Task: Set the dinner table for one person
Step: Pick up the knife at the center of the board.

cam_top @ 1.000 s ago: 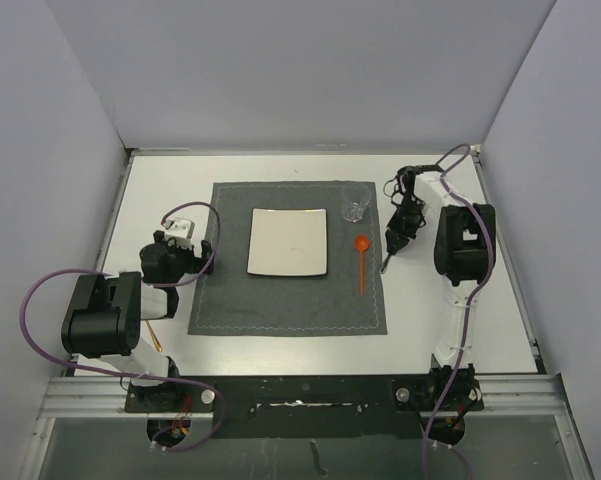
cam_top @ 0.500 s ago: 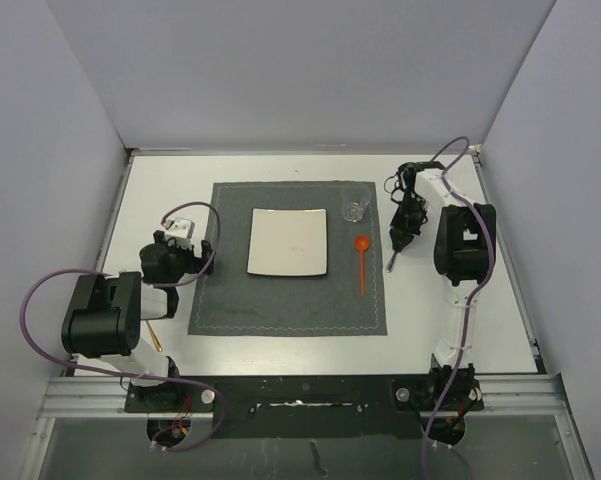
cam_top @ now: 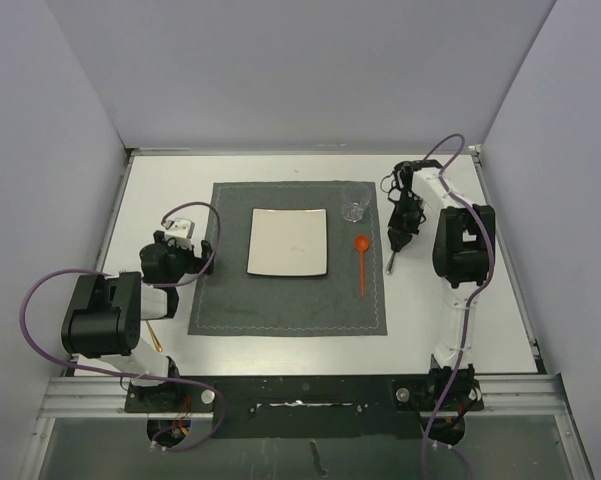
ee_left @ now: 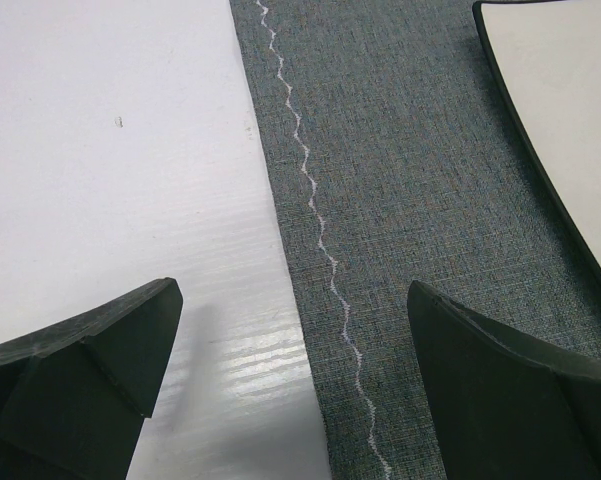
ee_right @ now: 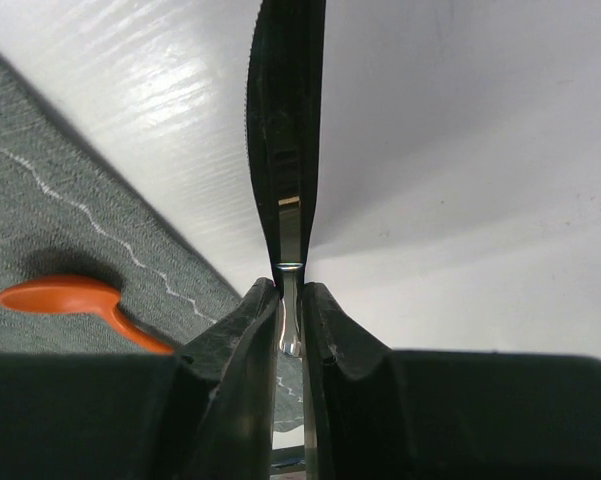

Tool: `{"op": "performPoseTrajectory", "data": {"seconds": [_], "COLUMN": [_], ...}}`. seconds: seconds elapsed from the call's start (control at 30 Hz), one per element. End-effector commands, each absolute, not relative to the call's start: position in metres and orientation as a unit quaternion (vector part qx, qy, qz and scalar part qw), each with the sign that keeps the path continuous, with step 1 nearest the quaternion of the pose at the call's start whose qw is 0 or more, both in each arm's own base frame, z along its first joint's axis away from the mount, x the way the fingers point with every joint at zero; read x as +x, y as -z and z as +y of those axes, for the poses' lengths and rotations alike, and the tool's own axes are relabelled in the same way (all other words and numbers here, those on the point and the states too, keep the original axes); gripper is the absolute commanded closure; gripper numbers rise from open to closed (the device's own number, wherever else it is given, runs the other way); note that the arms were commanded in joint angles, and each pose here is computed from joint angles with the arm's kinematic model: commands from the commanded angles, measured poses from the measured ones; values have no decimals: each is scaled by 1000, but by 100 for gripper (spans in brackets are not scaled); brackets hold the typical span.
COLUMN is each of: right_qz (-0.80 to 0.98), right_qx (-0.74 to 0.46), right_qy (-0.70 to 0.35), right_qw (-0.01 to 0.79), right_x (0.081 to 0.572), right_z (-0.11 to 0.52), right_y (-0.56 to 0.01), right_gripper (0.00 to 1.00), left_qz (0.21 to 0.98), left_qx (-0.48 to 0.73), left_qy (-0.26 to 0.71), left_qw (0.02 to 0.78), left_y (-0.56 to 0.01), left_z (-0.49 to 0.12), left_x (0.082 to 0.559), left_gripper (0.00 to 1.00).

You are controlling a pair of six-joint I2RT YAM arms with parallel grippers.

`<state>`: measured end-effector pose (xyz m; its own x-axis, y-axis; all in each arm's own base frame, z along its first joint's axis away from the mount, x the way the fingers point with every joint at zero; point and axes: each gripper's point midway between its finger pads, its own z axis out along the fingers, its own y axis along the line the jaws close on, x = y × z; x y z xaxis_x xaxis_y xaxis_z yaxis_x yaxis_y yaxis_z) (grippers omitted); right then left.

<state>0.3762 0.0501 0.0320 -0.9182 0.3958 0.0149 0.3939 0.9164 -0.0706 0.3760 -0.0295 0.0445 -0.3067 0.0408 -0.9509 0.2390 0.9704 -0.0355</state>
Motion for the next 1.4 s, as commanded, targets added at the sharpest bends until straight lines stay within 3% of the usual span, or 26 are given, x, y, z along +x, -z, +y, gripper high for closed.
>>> {"op": "performPoseTrajectory", "data": {"seconds": [0.0,1.37], "right_qz": [-981,-994], "right_qx": [-186,-105], "right_qy": [-28,6], "right_qw": [-35,-28], "right_x": [383,366], "right_z": [53,122], "right_y": [-73,-96], "right_gripper": [100,100], "left_qz": [783,783], "left_qx": [92,91], "left_qy": [85,85], "left_qw": [610,609], "left_y": [-59,-58], "left_z": [-30,-30], "left_x": [383,383], "left_gripper": [2,2]}}
